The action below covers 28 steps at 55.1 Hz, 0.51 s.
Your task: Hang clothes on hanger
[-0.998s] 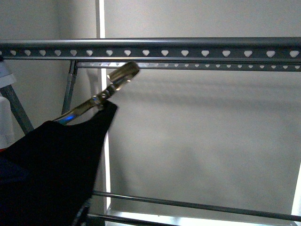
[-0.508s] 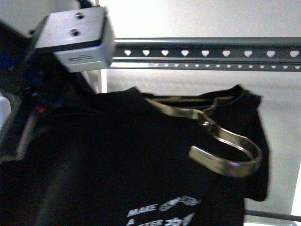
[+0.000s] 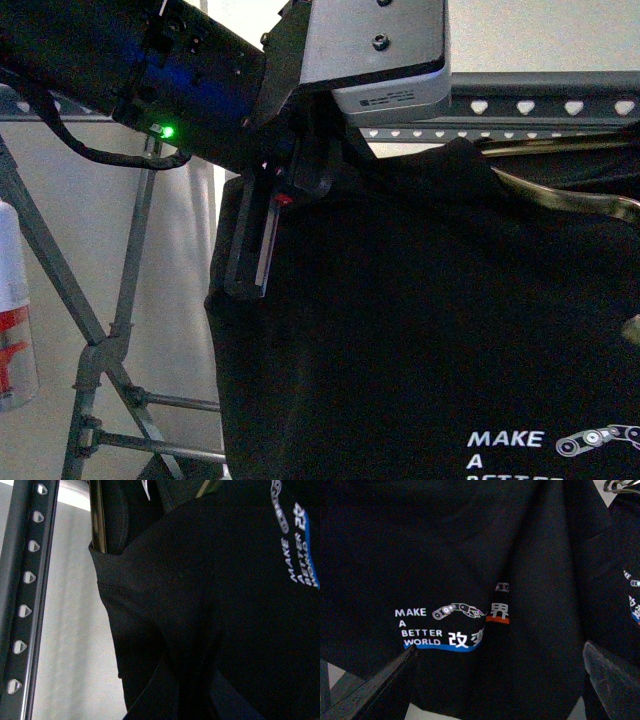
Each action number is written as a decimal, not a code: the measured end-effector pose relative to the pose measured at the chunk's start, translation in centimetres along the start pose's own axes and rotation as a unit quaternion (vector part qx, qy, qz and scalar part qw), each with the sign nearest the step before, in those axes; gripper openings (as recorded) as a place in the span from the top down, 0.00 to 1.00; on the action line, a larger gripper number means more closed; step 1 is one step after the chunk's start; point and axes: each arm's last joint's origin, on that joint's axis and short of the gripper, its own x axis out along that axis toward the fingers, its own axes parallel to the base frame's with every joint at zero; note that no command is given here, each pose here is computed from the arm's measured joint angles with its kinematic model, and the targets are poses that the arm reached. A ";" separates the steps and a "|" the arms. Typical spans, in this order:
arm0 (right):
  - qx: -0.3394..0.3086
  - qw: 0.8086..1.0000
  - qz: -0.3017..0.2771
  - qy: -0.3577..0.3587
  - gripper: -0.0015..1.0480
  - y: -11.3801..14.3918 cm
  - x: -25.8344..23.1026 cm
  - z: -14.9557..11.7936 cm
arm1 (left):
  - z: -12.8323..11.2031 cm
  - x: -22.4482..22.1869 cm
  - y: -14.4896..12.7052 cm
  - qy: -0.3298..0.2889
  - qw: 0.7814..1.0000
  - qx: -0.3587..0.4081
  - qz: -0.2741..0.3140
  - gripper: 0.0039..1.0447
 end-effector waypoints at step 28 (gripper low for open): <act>0.051 0.990 0.112 0.063 0.07 -0.7 0.7 0.5 | -0.1 -0.1 0.0 0.006 1.000 0.003 0.002 0.96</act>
